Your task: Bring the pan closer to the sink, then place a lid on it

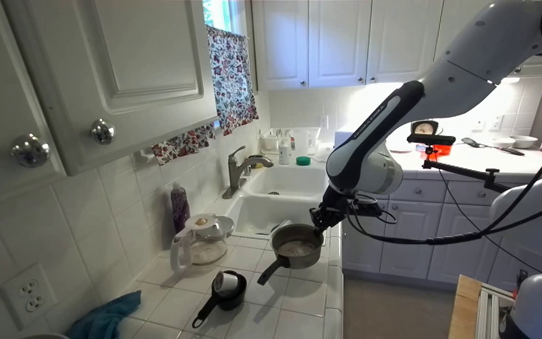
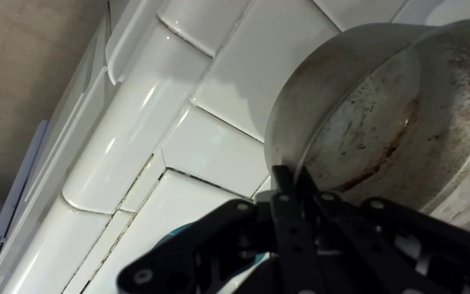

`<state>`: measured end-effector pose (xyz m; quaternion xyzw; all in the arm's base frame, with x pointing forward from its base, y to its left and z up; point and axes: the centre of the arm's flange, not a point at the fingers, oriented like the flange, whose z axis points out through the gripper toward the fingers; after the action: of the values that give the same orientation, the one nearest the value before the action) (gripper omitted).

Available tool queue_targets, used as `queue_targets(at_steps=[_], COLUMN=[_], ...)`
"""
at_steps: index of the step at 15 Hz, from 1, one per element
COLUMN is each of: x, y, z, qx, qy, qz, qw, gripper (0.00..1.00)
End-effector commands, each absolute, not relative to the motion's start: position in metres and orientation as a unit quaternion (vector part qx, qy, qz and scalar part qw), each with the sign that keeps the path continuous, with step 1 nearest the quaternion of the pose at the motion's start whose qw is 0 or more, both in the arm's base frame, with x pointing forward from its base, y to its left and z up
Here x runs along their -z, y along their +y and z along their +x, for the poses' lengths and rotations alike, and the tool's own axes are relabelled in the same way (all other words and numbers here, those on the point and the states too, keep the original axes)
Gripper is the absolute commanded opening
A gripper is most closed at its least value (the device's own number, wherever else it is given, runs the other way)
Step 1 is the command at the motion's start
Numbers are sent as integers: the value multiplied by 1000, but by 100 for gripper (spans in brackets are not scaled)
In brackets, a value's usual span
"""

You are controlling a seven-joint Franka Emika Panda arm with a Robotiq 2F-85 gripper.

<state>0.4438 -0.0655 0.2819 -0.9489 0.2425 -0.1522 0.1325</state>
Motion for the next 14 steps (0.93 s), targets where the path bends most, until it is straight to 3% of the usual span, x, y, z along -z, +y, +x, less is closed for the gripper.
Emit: queue_targets(at_steps=[1, 5, 14], x=[-276, -268, -262], y=[-66, -63, -50], z=[460, 470, 480], qx=[158, 202, 238], qy=[225, 210, 218], qz=[-957, -955, -943], qw=[91, 61, 78], gripper=[1, 1, 1])
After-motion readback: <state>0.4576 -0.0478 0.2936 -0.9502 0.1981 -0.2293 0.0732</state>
